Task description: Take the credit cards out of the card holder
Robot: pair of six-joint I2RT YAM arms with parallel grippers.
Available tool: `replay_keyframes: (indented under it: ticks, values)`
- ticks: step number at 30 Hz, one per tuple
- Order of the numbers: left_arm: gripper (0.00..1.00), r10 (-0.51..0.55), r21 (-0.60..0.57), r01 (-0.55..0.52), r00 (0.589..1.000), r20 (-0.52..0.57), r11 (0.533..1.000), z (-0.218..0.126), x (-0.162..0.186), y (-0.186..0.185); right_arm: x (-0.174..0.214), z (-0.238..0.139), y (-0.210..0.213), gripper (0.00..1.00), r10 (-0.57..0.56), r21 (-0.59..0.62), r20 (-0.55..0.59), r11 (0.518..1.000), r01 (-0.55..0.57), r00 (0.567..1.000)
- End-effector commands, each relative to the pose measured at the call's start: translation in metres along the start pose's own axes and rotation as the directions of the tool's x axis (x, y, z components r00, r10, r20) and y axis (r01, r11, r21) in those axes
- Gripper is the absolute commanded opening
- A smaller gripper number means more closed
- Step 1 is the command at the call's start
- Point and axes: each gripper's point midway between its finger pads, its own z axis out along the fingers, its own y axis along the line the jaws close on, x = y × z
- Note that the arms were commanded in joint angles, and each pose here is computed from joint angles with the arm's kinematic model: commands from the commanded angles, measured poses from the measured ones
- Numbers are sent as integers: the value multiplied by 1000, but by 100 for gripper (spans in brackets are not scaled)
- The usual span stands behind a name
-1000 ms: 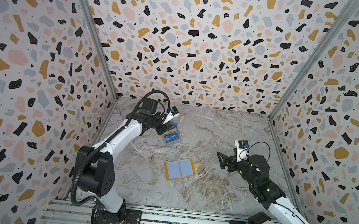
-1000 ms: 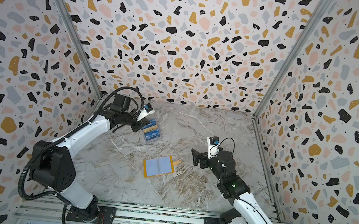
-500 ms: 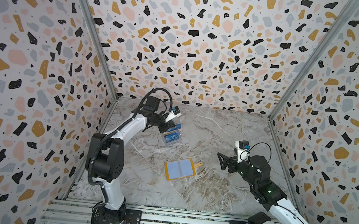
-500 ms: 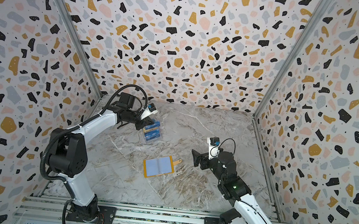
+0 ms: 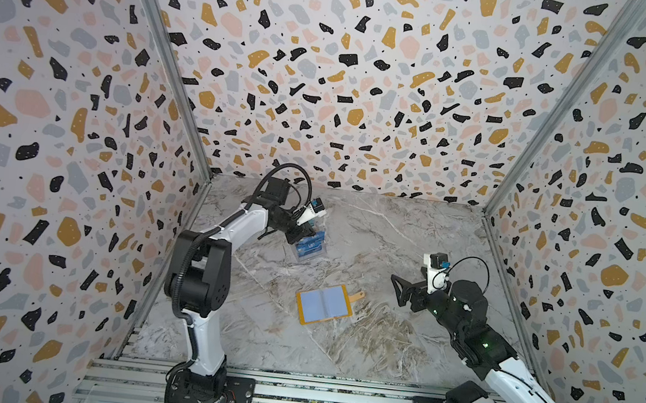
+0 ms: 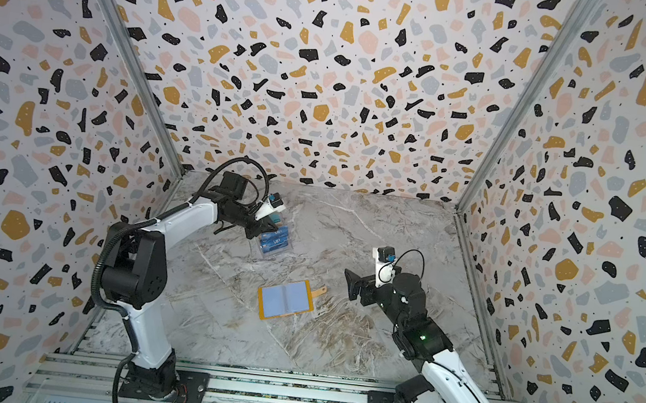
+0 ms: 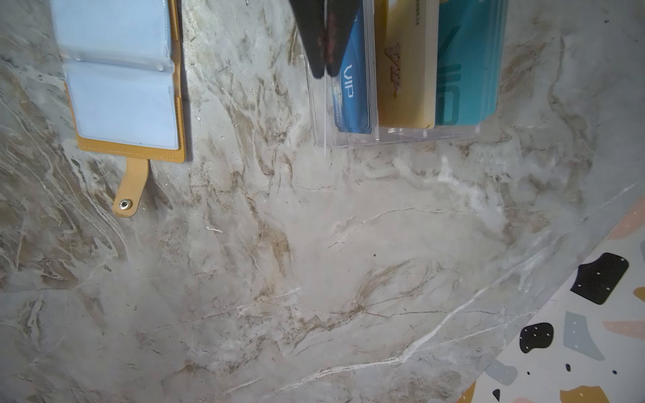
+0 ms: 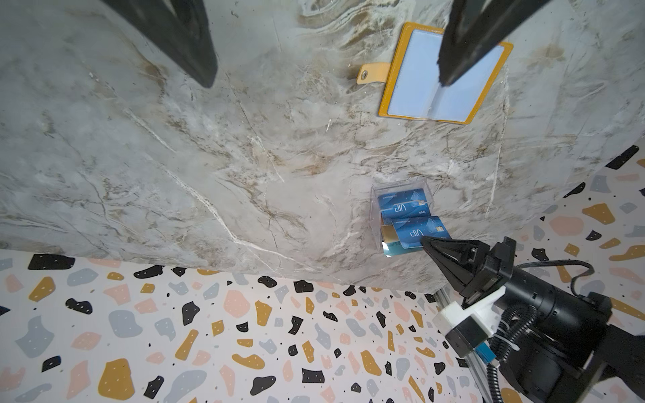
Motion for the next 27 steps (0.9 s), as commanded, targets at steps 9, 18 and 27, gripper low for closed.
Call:
replay_keyframes:
  ticks: [9,18,27]
  values:
    - [0,17,-3,-17,1000,-23,1000,9,14,4,-12,-4,6,99,-24,-31,33,999,25,999]
    - [0,11,7,-11,999,-48,1000,15,25,2,-12,-6,6,99,-26,-30,39,999,28,999]
    - [0,-4,20,5,997,-74,1000,26,38,3,-12,-5,6,99,-28,-30,43,999,29,999]
